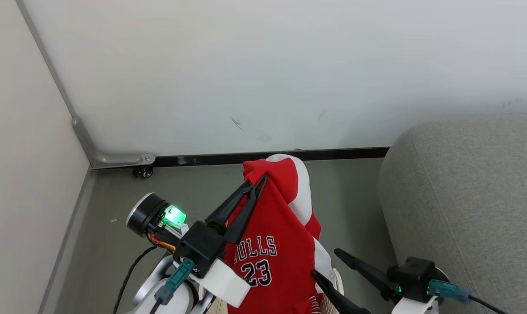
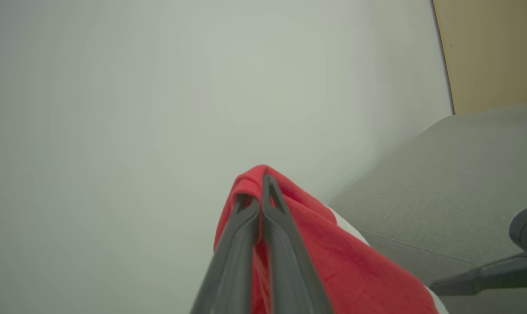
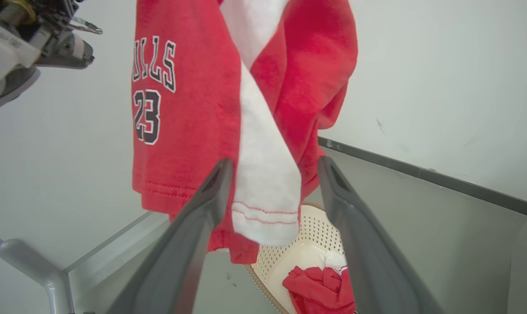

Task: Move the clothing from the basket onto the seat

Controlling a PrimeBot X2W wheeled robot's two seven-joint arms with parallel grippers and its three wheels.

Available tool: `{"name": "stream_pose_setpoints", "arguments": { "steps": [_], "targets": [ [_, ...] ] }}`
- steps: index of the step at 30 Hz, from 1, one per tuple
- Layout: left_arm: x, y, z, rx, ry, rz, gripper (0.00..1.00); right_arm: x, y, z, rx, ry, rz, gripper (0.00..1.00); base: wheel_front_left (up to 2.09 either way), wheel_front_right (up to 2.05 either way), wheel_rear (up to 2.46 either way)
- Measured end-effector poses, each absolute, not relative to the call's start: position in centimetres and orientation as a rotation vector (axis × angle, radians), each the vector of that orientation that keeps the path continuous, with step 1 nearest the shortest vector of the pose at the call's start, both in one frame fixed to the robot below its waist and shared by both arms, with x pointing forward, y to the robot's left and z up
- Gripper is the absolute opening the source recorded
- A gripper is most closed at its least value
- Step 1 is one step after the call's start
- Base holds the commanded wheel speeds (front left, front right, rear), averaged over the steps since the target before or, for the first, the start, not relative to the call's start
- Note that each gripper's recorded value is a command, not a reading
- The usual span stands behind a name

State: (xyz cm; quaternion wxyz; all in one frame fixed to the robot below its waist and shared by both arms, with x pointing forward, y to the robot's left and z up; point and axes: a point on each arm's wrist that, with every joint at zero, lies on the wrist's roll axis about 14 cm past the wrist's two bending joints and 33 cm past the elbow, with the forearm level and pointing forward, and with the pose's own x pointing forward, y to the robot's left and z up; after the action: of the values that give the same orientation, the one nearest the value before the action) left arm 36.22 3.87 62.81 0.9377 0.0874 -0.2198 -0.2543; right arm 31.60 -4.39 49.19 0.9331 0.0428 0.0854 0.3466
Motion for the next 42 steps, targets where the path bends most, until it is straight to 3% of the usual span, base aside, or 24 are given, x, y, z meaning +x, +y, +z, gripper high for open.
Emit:
{"name": "stream_pose_setpoints", "arguments": {
  "steps": [22,23,24,26,28,34,42],
  "targets": [
    [33.2,-0.6,63.5,0.174,-0.499,-0.707,0.00,31.0,-1.7,50.7,0.014,0.216,0.888,0.98,0.00,0.00,0.00],
    [33.1,-0.8,63.5,0.173,-0.498,-0.712,0.00,30.9,-1.5,50.7,0.010,0.214,0.898,0.68,0.00,0.00,0.00],
    [33.0,-0.9,63.5,0.170,-0.497,-0.716,0.00,30.9,-1.3,50.8,0.006,0.211,0.908,0.48,0.00,0.00,0.00],
    [33.0,-1.1,63.4,0.167,-0.495,-0.721,0.00,30.8,-0.8,51.1,-0.004,0.204,0.927,0.34,0.00,0.00,0.00],
    [33.0,-1.2,63.1,0.165,-0.486,-0.731,0.00,30.7,-0.4,51.2,-0.012,0.198,0.945,0.00,0.00,0.00,0.00],
    [34.1,-0.3,61.4,0.157,-0.419,-0.708,0.00,30.3,0.1,51.1,-0.017,0.194,0.972,0.00,0.00,0.00,0.00],
    [35.7,1.7,57.0,0.165,-0.252,-0.655,0.00,31.3,-1.8,51.3,0.007,0.167,0.911,0.00,0.00,0.00,0.00]
  ]
}}
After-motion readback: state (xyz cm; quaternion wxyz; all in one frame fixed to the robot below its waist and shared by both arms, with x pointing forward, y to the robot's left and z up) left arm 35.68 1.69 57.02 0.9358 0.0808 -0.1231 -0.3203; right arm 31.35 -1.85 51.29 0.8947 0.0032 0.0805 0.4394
